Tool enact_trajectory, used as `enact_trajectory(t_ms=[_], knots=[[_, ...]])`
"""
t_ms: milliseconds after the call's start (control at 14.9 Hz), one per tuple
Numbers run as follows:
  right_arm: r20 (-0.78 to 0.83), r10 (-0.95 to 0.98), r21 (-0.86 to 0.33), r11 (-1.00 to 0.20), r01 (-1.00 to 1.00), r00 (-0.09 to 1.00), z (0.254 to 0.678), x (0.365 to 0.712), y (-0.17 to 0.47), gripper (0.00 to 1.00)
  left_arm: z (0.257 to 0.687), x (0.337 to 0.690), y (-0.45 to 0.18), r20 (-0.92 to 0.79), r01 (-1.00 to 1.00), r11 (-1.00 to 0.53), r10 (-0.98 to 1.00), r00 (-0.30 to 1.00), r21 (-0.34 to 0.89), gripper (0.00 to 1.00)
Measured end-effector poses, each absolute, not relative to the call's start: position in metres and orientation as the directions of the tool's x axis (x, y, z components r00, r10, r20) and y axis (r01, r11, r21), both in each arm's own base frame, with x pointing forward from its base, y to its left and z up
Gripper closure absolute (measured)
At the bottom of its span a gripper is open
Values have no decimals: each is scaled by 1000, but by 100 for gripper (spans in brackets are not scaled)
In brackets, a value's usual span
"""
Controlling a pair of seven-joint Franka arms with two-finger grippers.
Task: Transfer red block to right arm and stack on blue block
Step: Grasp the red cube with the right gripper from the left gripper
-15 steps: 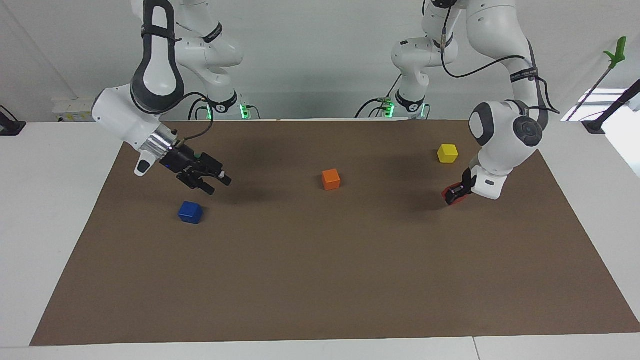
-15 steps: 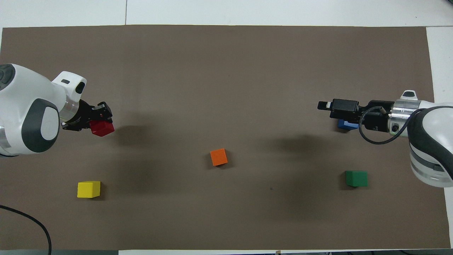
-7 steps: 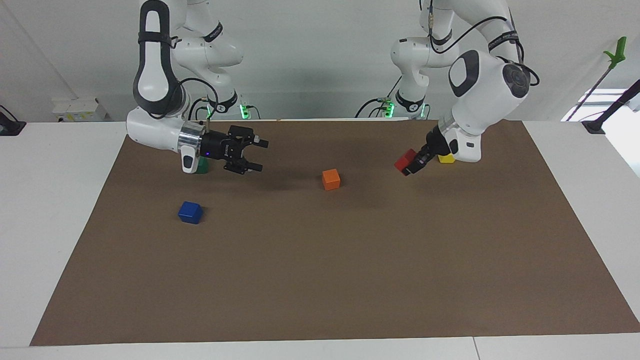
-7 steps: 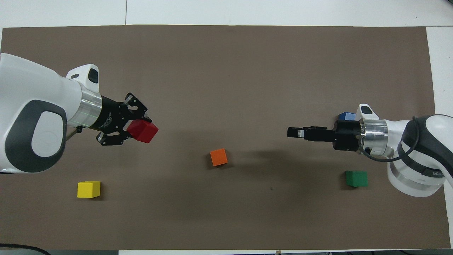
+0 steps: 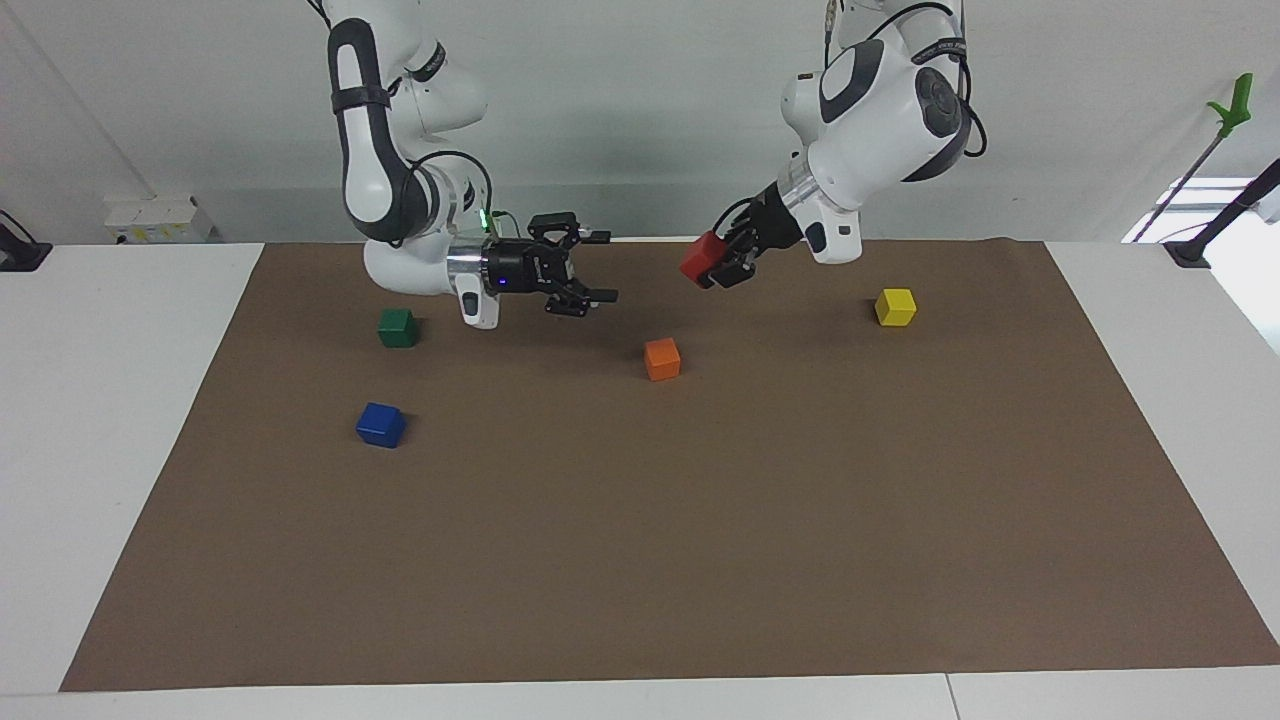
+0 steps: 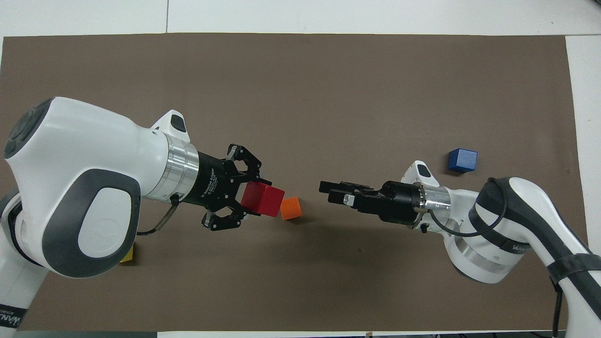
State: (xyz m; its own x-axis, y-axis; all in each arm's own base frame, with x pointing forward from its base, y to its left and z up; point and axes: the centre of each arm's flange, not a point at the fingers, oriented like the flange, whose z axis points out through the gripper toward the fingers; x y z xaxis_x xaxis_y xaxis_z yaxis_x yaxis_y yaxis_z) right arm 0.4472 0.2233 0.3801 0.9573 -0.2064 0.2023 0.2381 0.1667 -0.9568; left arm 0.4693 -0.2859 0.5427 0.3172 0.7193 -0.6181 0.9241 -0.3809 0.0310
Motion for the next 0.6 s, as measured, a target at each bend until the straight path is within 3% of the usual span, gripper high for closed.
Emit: enact_trajectory(t_ms=[268, 603], knots=[[204, -200, -913, 315, 260, 958, 364, 432, 245, 0, 551, 461, -317, -689, 965, -261, 698, 197, 12, 45], [181, -222, -872, 414, 261, 958, 362, 430, 249, 0, 533, 433, -359, -681, 973, -230, 713, 169, 0, 45]])
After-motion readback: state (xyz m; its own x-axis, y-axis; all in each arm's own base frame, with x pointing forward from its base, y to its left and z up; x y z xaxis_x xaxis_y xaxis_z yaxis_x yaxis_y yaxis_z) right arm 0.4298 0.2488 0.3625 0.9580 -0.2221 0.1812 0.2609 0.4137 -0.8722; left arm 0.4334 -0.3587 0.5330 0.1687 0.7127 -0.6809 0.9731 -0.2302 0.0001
